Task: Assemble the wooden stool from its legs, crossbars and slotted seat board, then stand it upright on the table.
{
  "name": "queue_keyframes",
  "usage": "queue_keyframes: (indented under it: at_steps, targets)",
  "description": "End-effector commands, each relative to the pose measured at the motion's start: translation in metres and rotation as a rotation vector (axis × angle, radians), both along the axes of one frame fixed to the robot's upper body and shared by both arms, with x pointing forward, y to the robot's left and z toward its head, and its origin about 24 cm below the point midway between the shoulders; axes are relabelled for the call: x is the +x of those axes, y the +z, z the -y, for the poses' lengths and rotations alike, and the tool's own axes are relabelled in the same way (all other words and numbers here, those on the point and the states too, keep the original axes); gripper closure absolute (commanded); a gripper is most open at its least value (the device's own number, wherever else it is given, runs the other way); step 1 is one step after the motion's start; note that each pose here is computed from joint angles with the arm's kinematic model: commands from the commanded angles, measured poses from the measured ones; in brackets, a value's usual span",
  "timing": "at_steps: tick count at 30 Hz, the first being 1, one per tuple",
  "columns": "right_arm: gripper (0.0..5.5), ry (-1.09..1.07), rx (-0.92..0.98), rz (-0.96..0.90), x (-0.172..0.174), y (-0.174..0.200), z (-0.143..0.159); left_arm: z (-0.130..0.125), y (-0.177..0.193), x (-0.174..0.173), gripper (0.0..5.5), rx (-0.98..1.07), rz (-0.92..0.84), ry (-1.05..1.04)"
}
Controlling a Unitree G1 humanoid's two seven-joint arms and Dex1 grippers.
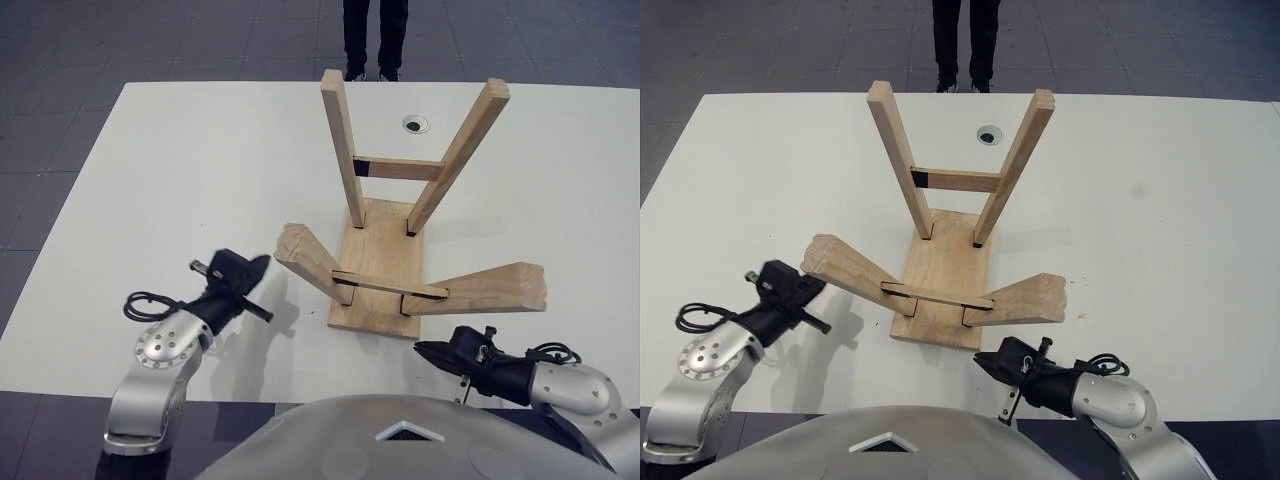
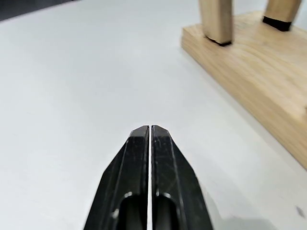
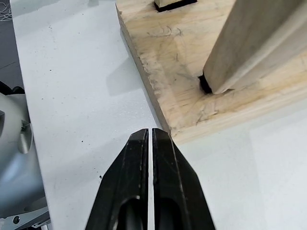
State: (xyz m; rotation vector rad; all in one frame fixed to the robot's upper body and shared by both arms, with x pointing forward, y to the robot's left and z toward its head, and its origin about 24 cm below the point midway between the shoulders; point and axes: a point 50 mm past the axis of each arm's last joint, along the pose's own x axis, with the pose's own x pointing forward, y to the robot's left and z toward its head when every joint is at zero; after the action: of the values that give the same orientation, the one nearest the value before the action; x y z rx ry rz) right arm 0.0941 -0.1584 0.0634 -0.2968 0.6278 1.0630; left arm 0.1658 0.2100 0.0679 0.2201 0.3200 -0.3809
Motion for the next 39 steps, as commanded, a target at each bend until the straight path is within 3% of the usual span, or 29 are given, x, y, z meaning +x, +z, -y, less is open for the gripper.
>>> queue_keyframes:
  at_steps: [1,4,12,20,29,39]
  targets:
    - [5.37,-0.007,-0.028,0.011,0.004,-0.003,0.005,-0.032,0.019,0.016,5.4,0.077,0.196,0.153]
    - [5.37,-0.014,-0.049,-0.003,0.002,-0.003,0.011,-0.045,0.045,0.025,5.4,0.135,0.427,0.266]
    - [5.37,-0.036,-0.099,-0.013,0.004,-0.007,0.024,-0.031,0.102,0.032,5.4,0.021,0.824,0.311]
    - [5.37,-0.026,-0.064,0.015,0.019,-0.015,0.012,-0.006,0.11,0.029,5.4,-0.056,0.859,0.203]
    - [5.37,0.112,0.016,-0.014,0.014,-0.02,-0.023,-0.009,0.136,0.024,5.4,-0.073,0.995,0.251]
    - [5.37,0.201,0.034,0.099,0.082,-0.046,-0.081,-0.016,0.108,0.025,5.4,-0.017,0.833,0.338]
